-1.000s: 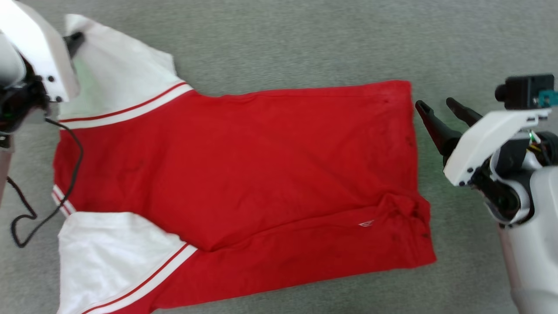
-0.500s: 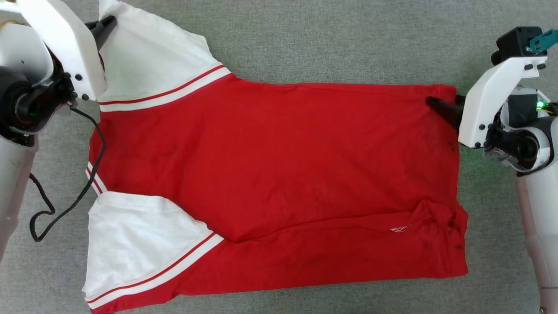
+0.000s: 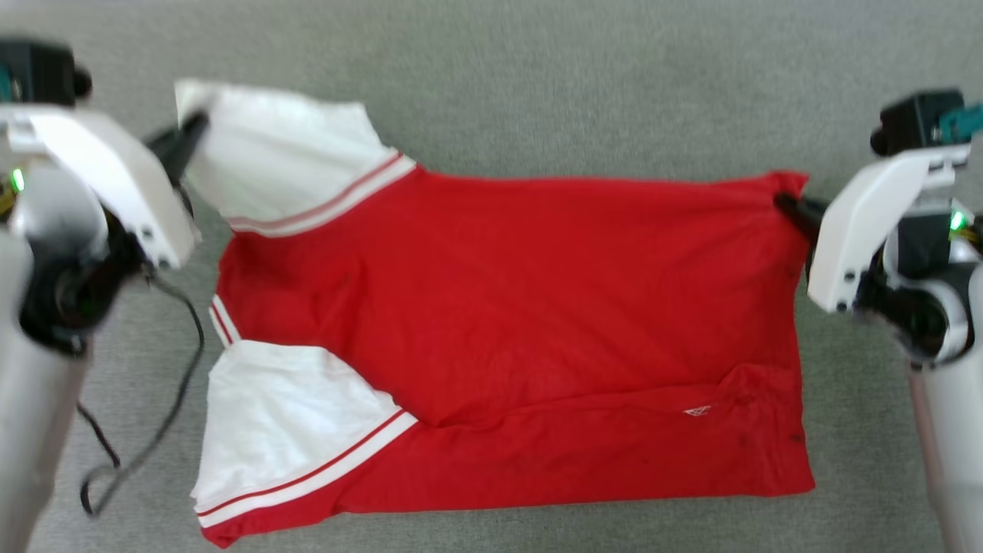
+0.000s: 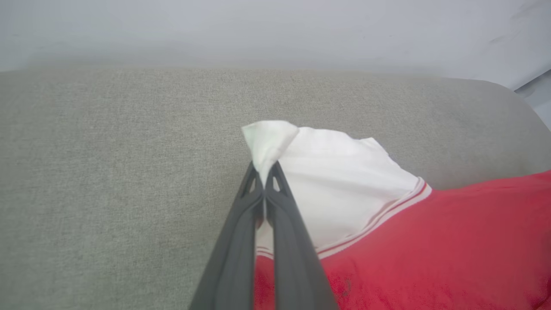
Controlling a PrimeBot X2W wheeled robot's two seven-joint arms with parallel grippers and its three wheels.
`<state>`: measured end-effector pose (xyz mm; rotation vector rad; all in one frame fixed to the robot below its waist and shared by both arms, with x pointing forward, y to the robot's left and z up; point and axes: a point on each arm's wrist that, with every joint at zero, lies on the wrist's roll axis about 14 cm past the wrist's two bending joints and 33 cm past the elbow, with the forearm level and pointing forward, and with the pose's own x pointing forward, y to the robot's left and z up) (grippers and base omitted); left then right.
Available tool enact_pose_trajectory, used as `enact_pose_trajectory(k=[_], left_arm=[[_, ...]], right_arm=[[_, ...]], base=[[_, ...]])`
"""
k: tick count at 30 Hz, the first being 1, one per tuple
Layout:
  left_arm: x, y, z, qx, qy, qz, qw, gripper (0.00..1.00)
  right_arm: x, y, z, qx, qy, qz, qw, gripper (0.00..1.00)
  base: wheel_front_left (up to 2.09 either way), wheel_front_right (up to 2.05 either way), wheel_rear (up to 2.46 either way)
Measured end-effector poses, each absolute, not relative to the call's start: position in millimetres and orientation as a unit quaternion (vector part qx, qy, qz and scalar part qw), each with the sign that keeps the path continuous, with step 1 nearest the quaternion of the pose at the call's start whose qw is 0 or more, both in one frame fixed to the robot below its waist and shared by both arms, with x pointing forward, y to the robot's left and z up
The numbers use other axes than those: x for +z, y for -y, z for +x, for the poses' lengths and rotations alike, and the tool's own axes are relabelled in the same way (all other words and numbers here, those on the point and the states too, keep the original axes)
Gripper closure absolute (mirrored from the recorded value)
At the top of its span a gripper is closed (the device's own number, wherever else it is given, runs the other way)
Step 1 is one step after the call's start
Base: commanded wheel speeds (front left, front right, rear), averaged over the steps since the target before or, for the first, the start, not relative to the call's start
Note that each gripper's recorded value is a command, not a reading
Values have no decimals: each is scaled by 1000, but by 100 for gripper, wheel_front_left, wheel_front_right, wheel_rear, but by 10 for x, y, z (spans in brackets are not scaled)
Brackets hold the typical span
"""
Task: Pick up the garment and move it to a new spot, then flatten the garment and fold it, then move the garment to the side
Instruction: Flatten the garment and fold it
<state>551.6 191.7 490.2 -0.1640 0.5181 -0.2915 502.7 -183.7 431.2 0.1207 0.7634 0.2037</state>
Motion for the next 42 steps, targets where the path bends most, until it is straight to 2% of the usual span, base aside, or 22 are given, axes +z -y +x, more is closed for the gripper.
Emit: enact_pose_trajectory(k=[9,17,18,19,20,21,25,29,36,42], left_arm=[[4679,-2163,4593,-82,-258,-140,952,100],[4096,-2141,3651,-32,-339,-211,916,100],[4027,-2123,3566,-28,-350,-220,910,100],[3955,-2093,3489,-25,-361,-228,904,83],[3880,-2067,3420,-21,-372,-233,898,31],[3829,-2034,3376,-23,-380,-234,895,0],[3829,-1969,3395,-20,-357,-231,905,0],[3979,-1972,3508,-18,-301,-213,930,0],[4571,-1907,3757,-27,-162,-185,969,0],[5090,-1803,3867,-46,-51,-135,988,0]], right_arm=[[4294,1755,4394,104,-368,85,920,100],[3985,1766,3830,85,-395,129,906,100],[3954,1756,3789,84,-397,132,904,90],[3912,1752,3739,83,-403,134,902,57],[3867,1760,3688,79,-407,137,900,0],[3838,1759,3653,76,-407,143,899,0],[3800,1732,3557,72,-396,150,903,0],[3852,1734,3490,69,-368,152,915,0],[4348,1884,3568,64,-272,136,950,0],[4591,2257,3561,26,-257,112,960,0]], base=[[0,0,0],[0,0,0],[0,0,0],[0,0,0],[0,0,0],[0,0,0],[0,0,0],[0,0,0],[0,0,0],[0,0,0]])
